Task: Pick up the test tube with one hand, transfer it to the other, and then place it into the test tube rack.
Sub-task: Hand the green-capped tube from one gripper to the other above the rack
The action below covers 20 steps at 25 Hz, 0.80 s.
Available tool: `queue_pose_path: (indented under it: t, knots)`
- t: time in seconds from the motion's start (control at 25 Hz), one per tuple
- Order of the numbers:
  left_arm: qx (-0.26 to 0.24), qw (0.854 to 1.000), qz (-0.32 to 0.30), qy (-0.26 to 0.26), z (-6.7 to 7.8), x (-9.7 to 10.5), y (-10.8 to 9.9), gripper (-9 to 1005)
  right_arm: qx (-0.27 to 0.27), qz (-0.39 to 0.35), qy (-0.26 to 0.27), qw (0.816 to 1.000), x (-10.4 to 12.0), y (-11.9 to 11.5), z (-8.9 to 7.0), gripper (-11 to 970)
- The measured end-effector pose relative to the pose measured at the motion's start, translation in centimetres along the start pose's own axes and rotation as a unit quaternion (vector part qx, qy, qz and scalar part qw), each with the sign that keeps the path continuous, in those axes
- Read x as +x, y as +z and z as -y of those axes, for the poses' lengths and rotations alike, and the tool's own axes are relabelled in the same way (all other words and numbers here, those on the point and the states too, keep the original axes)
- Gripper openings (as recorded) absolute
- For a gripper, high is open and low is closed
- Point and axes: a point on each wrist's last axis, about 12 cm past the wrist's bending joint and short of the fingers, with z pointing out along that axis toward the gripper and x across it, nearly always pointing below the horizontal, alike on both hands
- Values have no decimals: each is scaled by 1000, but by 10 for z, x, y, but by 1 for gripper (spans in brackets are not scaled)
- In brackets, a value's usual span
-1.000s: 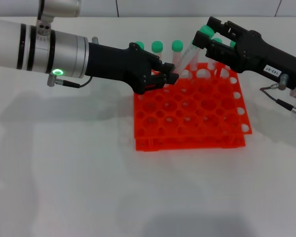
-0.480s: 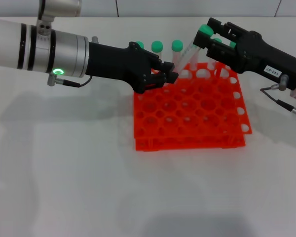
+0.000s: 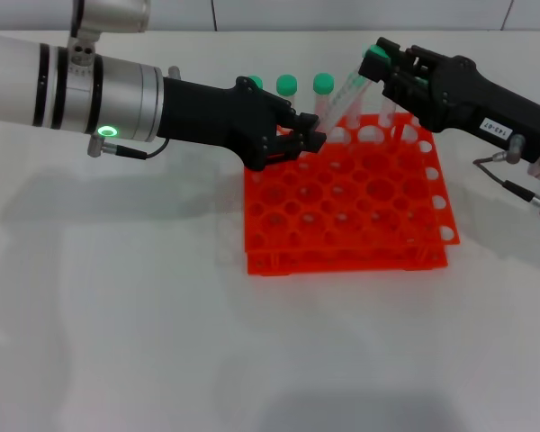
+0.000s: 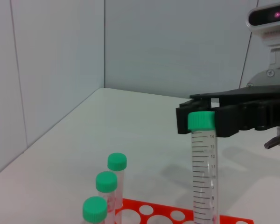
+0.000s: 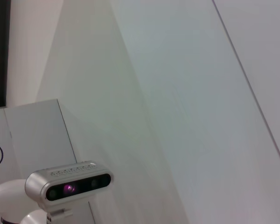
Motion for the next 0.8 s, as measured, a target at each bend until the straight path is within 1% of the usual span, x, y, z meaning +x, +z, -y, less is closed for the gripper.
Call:
queue_pose_path:
  t: [0.2,0.44,0.8]
  knots:
    - [0,1000,0,0,0,0,0,312,-1,-1,0,1000,0,1,0,367]
    - [0,1000,0,-5,0,0,1,316,-2,-2,-1,1000,0,1,0,252]
    - [1,1000,1,-27,1,-1,2,323,0,0,-1,1000,0,0,0,252]
